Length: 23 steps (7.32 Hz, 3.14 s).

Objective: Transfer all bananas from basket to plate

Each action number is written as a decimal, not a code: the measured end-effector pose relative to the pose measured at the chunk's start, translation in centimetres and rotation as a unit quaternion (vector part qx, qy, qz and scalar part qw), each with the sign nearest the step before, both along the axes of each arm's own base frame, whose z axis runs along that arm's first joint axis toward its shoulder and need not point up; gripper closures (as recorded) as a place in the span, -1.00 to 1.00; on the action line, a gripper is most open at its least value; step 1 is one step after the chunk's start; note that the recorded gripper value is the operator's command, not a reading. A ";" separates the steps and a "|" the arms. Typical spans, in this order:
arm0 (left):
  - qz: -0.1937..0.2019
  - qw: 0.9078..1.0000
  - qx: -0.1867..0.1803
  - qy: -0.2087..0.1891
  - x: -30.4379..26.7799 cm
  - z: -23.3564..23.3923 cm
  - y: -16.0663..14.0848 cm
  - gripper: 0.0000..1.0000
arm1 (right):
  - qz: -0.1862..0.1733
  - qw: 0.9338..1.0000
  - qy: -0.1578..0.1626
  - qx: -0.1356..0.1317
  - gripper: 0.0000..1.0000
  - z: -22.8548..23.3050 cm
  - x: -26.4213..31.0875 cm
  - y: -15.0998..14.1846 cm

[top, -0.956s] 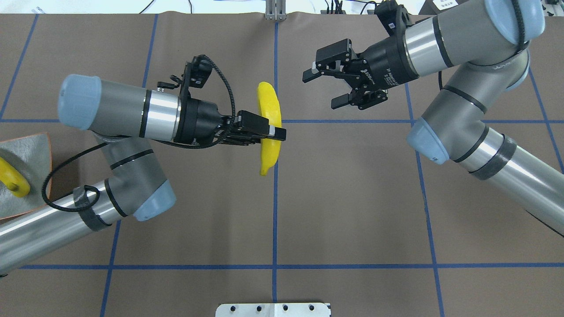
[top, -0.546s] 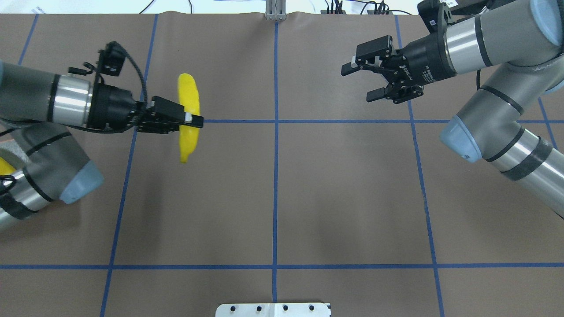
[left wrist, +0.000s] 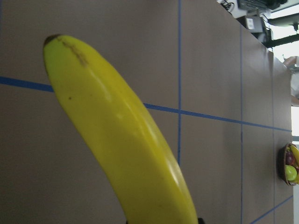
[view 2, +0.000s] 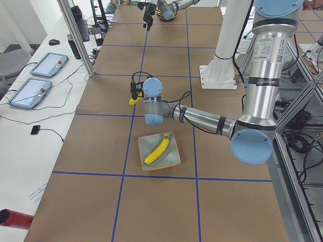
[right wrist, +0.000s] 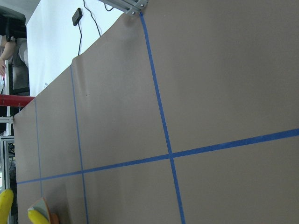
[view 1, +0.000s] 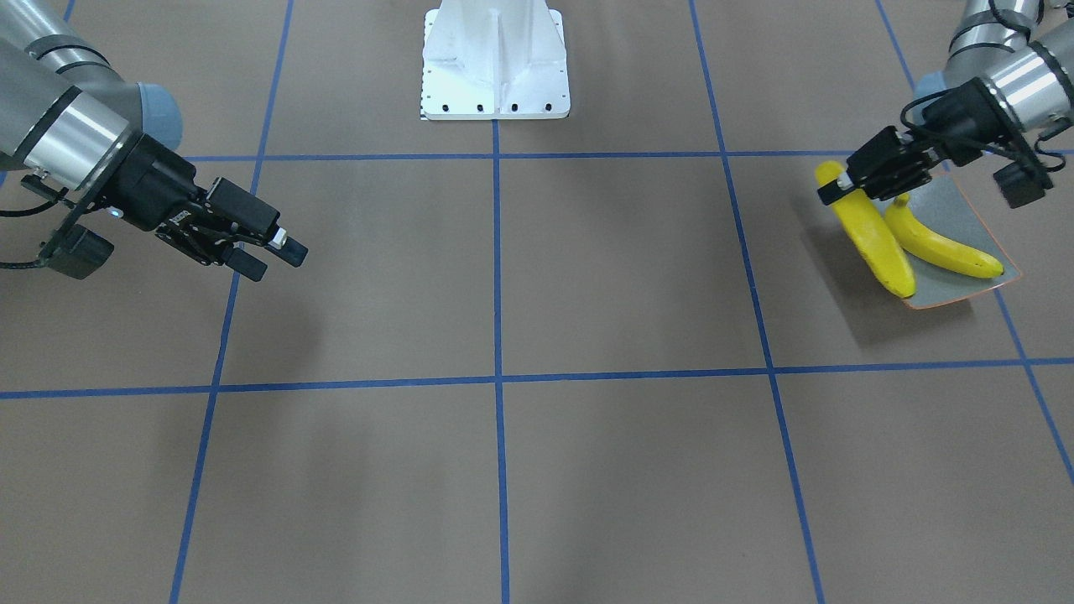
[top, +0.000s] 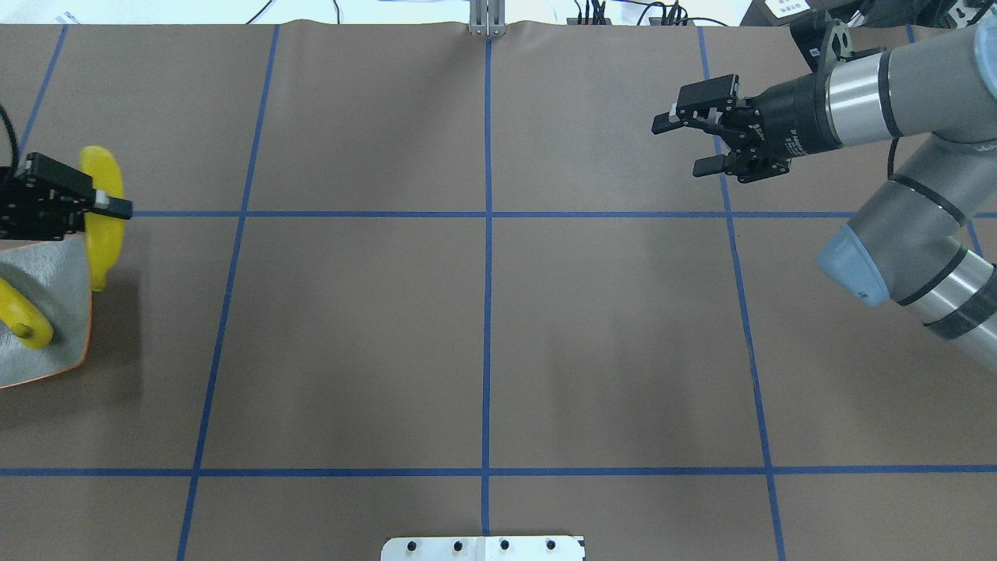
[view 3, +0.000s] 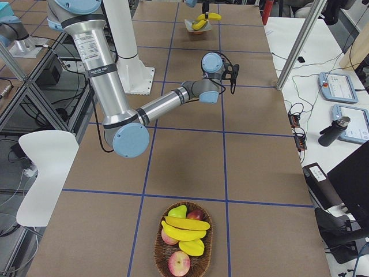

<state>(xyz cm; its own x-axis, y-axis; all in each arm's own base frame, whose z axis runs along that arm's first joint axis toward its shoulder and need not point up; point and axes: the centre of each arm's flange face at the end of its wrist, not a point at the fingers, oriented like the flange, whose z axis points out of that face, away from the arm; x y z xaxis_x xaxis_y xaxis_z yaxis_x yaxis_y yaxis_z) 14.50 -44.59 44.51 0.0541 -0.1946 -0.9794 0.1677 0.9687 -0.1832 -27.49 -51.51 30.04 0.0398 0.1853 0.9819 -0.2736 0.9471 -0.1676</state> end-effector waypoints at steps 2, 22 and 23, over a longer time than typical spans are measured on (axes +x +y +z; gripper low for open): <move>-0.015 0.996 -0.080 -0.033 -2.9 5.7 2.5 1.00 | 0.009 1.000 0.009 -0.003 -1.00 1.3 0.2 0.1; -0.061 0.950 -0.185 -0.244 0.4 14.7 1.4 -1.00 | 0.022 1.000 0.018 -0.013 -1.00 2.9 0.8 0.4; -0.061 0.952 -0.179 -0.239 0.3 14.1 1.2 -1.00 | 0.022 1.000 0.017 -0.012 -1.00 2.8 0.9 0.5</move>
<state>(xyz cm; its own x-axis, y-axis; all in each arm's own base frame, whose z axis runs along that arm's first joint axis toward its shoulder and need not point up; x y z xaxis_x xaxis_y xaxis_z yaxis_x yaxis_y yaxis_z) 14.82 -43.37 58.63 0.4331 -0.5455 -0.7175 0.4231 0.8259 -0.3726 -26.58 -51.00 32.88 0.0648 0.2111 0.9753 -0.3209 0.9299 -0.1799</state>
